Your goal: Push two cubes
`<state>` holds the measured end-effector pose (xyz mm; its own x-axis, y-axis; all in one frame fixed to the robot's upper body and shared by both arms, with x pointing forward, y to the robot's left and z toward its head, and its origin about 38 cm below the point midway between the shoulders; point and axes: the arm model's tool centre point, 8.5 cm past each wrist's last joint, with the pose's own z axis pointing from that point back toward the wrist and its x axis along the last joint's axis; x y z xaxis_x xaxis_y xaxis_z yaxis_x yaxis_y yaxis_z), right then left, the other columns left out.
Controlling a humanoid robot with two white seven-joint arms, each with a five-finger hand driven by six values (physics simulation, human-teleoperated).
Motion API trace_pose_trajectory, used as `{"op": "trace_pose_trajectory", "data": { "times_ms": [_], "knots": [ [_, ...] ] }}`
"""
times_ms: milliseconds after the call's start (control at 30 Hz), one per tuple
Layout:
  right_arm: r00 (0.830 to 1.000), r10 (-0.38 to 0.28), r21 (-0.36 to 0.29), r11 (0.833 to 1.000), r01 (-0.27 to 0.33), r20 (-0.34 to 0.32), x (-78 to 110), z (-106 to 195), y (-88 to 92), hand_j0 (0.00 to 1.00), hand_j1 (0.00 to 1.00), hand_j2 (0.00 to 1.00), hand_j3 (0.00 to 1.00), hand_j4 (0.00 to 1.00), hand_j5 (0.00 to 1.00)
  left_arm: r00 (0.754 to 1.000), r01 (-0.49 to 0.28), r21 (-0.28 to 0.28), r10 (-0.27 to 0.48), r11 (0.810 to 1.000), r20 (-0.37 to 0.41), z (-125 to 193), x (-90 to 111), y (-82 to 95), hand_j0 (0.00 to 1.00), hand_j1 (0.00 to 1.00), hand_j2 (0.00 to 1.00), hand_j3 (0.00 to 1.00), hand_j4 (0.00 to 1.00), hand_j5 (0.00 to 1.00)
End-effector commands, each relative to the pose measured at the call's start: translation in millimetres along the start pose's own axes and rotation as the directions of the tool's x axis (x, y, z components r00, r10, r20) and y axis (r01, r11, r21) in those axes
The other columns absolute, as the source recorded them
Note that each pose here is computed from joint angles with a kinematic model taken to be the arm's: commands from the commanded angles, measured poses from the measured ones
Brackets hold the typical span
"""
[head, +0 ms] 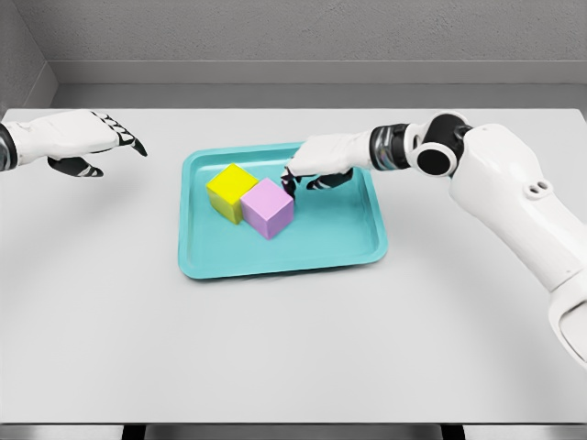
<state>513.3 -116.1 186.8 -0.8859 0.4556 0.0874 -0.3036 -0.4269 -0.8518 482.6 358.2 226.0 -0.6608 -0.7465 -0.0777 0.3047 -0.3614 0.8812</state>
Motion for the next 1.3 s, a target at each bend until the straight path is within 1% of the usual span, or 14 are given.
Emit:
{"op": "trace_pose_trajectory", "data": {
  "times_ms": [0,67,800,833,867,933,1000,1067,1100,1133,1200,1233,1267],
  "knots": [
    [1.0,0.0,0.0,1.0,0.0,0.004,1.5,-2.5,-0.5,0.55,0.55,0.55,0.55,0.55,0.55,1.0,-0.004,0.003,0.004,1.0,-0.002,0.6,-0.5,0.4,0.77,0.77,0.77,0.77,0.77,0.77],
    [1.0,0.007,-0.003,1.0,-0.007,0.006,2.4,-3.2,-4.5,0.55,0.55,0.55,0.55,0.55,0.55,1.0,-0.004,0.003,0.004,1.0,-0.002,0.6,-0.5,0.4,0.77,0.77,0.77,0.77,0.77,0.77],
    [0.999,0.025,-0.018,1.0,-0.025,0.027,11.3,-11.5,-15.6,0.54,0.54,0.54,0.54,0.54,0.54,1.0,-0.006,0.007,0.006,1.0,-0.002,0.5,-0.8,1.3,0.78,0.78,0.78,0.78,0.78,0.78],
    [0.999,0.024,-0.017,1.0,-0.024,0.028,11.5,-11.8,-14.8,0.54,0.54,0.54,0.54,0.54,0.54,1.0,-0.007,0.01,0.007,1.0,-0.002,1.1,-1.2,1.6,0.85,0.85,0.85,0.85,0.85,0.85],
    [0.999,0.025,-0.018,1.0,-0.025,0.027,11.3,-11.5,-15.6,0.54,0.54,0.54,0.54,0.54,0.54,1.0,-0.026,0.024,0.026,0.999,0.007,1.5,-0.6,2.2,0.91,0.91,0.91,0.91,0.91,0.91],
    [0.999,0.027,-0.019,0.999,-0.027,0.018,8.3,-8.7,-18.2,0.54,0.54,0.54,0.54,0.54,0.54,0.999,-0.043,0.033,0.042,0.999,0.012,2.1,-0.9,1.7,1.0,1.0,1.0,1.0,1.0,1.0],
    [1.0,0.028,-0.02,0.999,-0.027,0.004,3.1,-3.4,-19.8,0.54,0.54,0.54,0.54,0.54,0.54,0.999,-0.042,0.036,0.041,0.998,0.012,2.7,-1.1,2.9,1.0,1.0,1.0,1.0,1.0,1.0],
    [1.0,0.03,-0.026,0.999,-0.03,-0.009,-1.5,3.0,-23.1,0.54,0.54,0.54,0.54,0.54,0.54,0.999,-0.046,0.045,0.046,0.998,0.007,4.6,-2.9,4.3,1.0,1.0,1.0,1.0,1.0,1.0],
    [0.999,0.032,-0.029,0.999,-0.032,-0.017,-4.2,6.6,-24.8,0.54,0.54,0.54,0.54,0.54,0.54,0.997,-0.074,0.061,0.074,0.995,0.015,7.9,-4.4,4.6,1.0,1.0,1.0,1.0,1.0,1.0],
    [0.999,0.027,-0.044,0.999,-0.029,-0.033,-10.2,17.0,-26.9,0.54,0.54,0.54,0.54,0.54,0.54,0.995,-0.105,0.062,0.105,0.993,0.003,15.8,-12.0,-0.1,1.0,1.0,1.0,1.0,1.0,1.0],
    [0.995,0.07,-0.116,0.99,-0.078,-0.071,-16.5,58.8,-43.9,0.54,0.54,0.54,0.54,0.54,0.54,0.991,-0.13,0.05,0.132,0.99,-0.033,22.7,-24.5,-7.7,1.0,1.0,1.0,1.0,1.0,1.0],
    [0.991,0.099,-0.17,0.979,-0.113,-0.092,-16.1,83.2,-56.9,0.54,0.54,0.54,0.54,0.54,0.54,0.99,-0.128,0.043,0.13,0.991,-0.057,35.5,-32.2,-9.3,1.0,1.0,1.0,1.0,1.0,1.0],
    [0.986,0.127,-0.208,0.967,-0.147,-0.108,-12.4,103.4,-64.4,0.54,0.54,0.54,0.54,0.54,0.54,0.989,-0.127,0.041,0.13,0.991,-0.067,39.3,-35.2,-9.3,1.0,1.0,1.0,1.0,1.0,1.0]
  ]
}}
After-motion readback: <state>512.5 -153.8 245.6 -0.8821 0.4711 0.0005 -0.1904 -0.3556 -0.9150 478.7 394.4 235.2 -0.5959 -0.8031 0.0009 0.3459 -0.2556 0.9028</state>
